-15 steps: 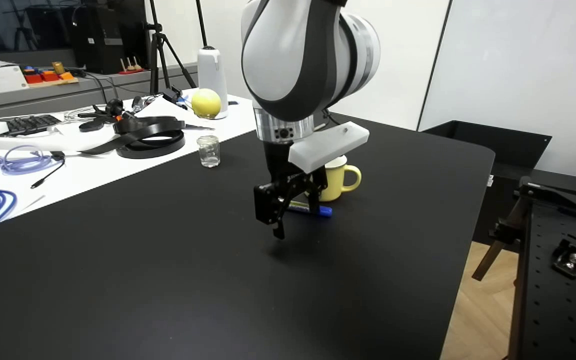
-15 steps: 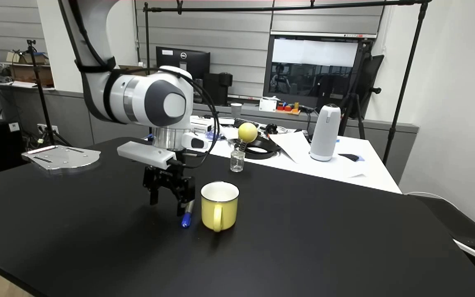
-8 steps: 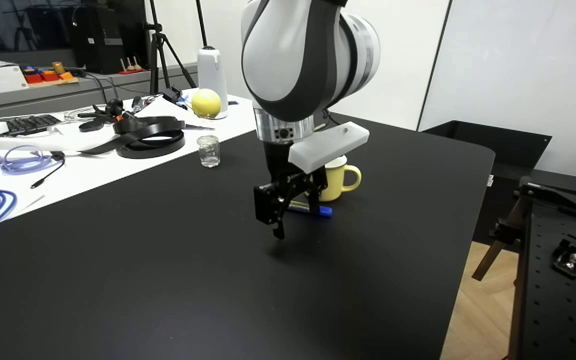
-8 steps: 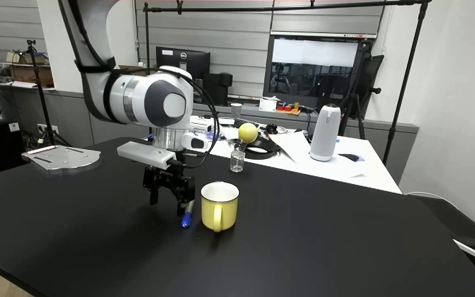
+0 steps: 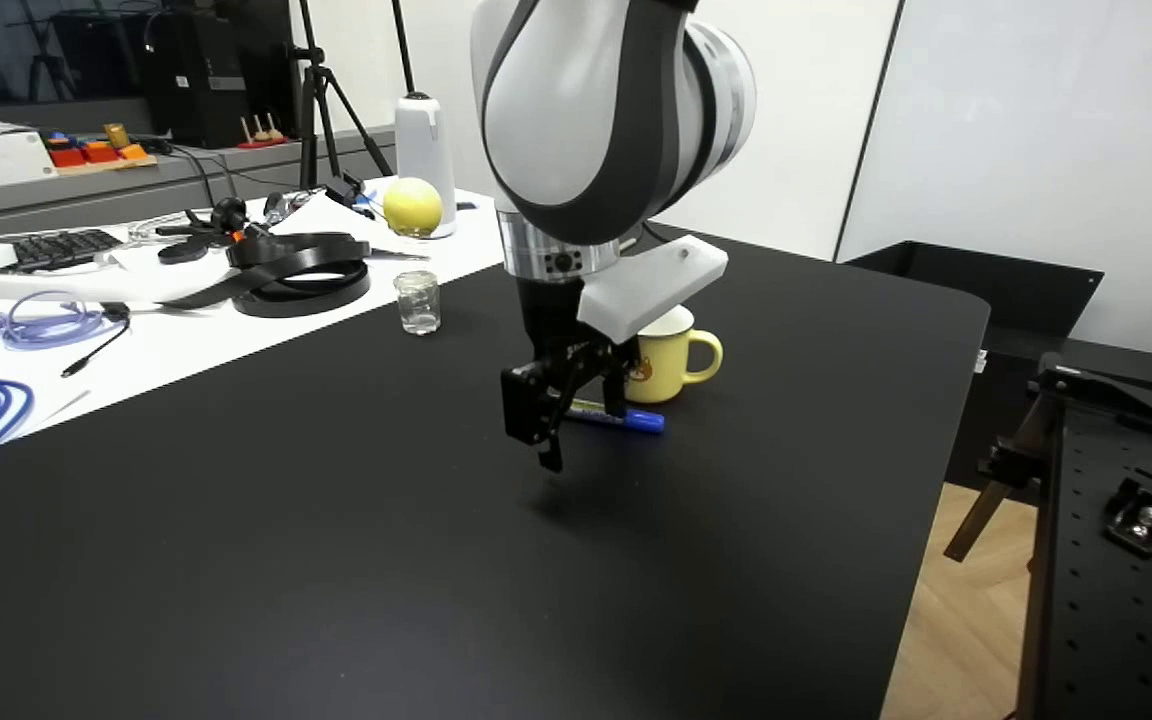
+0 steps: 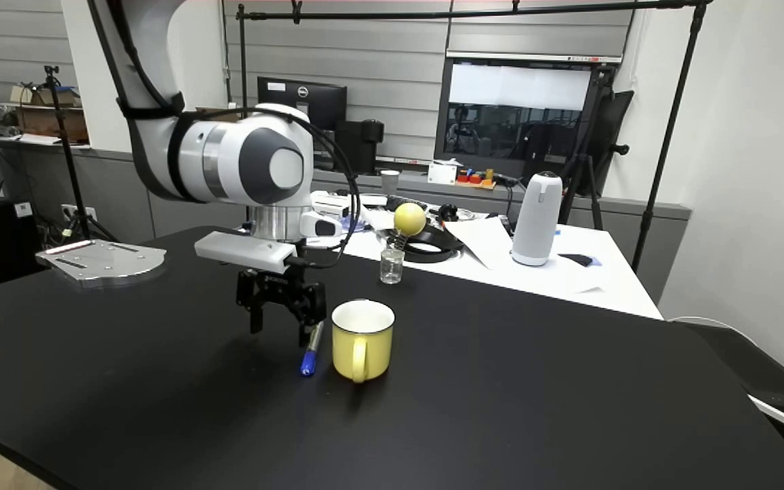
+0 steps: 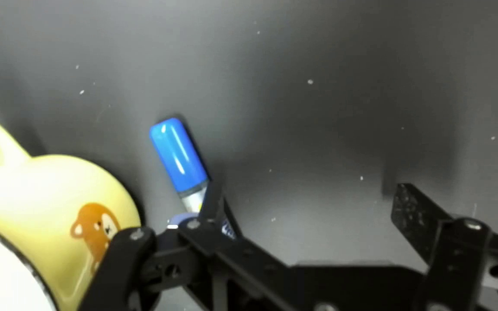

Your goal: Put the marker in the yellow mug cup

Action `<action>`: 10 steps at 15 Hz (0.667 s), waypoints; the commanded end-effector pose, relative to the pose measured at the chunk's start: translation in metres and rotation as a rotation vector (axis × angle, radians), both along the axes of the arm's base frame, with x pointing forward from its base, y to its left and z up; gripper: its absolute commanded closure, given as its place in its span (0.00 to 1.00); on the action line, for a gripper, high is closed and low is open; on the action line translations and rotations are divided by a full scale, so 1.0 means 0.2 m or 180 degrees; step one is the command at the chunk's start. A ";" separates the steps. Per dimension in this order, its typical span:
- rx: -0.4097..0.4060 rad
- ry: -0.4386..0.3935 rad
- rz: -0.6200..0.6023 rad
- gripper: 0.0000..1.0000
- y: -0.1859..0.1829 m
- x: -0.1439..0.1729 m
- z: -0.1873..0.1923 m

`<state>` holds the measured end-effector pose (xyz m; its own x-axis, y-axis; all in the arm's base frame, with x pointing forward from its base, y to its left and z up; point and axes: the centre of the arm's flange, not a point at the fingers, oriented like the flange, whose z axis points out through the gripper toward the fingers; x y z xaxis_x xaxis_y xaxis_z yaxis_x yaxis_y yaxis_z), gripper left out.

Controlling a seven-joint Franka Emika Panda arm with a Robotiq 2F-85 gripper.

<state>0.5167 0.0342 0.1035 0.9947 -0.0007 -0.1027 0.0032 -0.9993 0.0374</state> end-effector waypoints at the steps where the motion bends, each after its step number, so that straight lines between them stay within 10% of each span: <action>1: -0.0171 -0.0153 0.0273 0.00 -0.02 0.04 0.12; 10: -0.0213 -0.0103 0.0635 0.00 -0.21 0.15 0.05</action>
